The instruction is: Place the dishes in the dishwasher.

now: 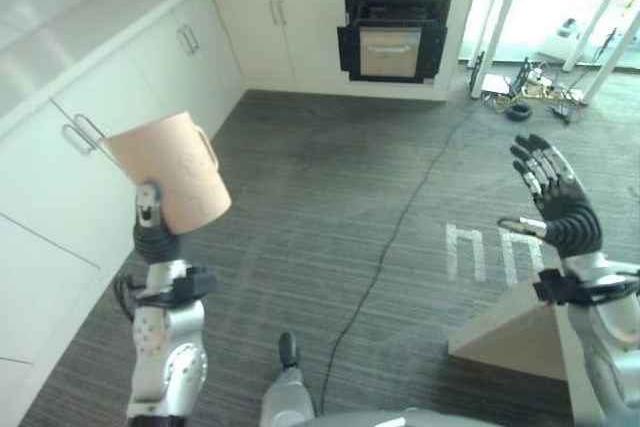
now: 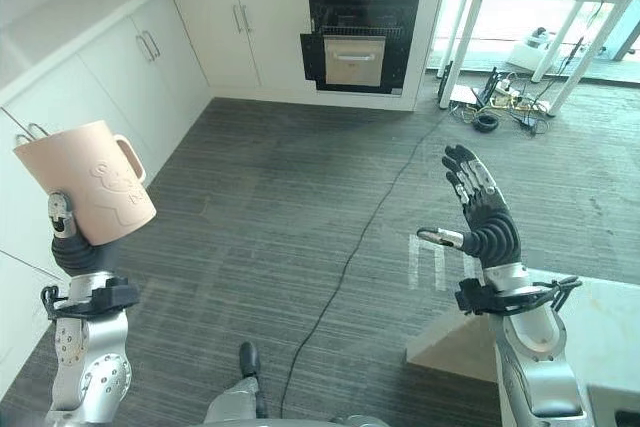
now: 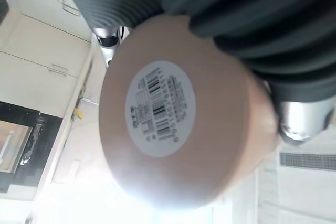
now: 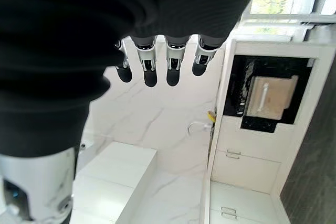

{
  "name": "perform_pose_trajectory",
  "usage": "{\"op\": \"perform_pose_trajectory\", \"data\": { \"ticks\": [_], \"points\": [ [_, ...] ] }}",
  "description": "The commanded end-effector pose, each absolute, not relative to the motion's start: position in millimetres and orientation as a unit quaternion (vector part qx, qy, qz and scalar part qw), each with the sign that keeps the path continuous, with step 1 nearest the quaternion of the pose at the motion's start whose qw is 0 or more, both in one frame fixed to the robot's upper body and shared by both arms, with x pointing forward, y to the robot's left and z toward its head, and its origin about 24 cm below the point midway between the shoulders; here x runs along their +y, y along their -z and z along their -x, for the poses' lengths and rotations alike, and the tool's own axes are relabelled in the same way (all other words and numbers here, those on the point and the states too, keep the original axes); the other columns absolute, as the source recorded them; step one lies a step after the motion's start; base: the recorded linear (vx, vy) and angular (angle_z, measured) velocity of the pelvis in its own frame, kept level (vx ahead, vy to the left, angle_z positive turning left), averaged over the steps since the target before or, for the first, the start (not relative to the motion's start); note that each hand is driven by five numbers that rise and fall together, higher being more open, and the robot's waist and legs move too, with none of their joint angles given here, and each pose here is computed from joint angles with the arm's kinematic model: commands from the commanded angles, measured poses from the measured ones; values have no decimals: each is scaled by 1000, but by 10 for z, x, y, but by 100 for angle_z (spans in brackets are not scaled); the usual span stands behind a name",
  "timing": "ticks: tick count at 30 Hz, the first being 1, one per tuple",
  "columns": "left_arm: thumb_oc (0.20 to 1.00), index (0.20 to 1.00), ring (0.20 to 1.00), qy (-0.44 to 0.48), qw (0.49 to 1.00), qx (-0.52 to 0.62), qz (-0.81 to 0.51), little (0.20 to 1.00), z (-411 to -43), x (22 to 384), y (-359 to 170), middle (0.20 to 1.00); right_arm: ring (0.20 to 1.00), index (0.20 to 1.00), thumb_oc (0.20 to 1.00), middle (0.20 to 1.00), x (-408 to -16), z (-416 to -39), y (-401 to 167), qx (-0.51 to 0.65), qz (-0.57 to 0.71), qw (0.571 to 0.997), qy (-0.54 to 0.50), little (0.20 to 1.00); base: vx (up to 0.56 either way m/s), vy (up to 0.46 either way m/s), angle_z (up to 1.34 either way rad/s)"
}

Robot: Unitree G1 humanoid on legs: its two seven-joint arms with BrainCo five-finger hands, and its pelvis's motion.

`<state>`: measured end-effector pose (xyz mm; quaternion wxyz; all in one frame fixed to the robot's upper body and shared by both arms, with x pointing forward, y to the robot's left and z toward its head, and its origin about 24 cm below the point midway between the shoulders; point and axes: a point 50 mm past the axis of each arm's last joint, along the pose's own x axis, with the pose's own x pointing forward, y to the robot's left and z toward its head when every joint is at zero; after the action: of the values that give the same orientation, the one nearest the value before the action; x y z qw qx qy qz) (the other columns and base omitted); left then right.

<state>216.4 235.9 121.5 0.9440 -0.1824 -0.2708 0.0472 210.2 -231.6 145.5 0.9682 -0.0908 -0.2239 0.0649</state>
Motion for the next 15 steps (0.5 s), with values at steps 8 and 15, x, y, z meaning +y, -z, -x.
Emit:
{"op": "perform_pose_trajectory", "data": {
  "ticks": [8, 15],
  "points": [
    [200, 200, 200, 23, 948, -300, 104, 200, -2073, 2313, -1513, 200, 1000, 1000, 1000, 1000, -2086, -2023, -1533, -274, 76, 958, -36, 1000, 445, 360, 19],
    [200, 200, 200, 22, 944, -312, 102, 200, -2129, 2263, -1572, 200, 1000, 1000, 1000, 1000, -2146, -2100, -1567, -285, 81, 954, -49, 1000, 336, -39, 21]
  ]
}}
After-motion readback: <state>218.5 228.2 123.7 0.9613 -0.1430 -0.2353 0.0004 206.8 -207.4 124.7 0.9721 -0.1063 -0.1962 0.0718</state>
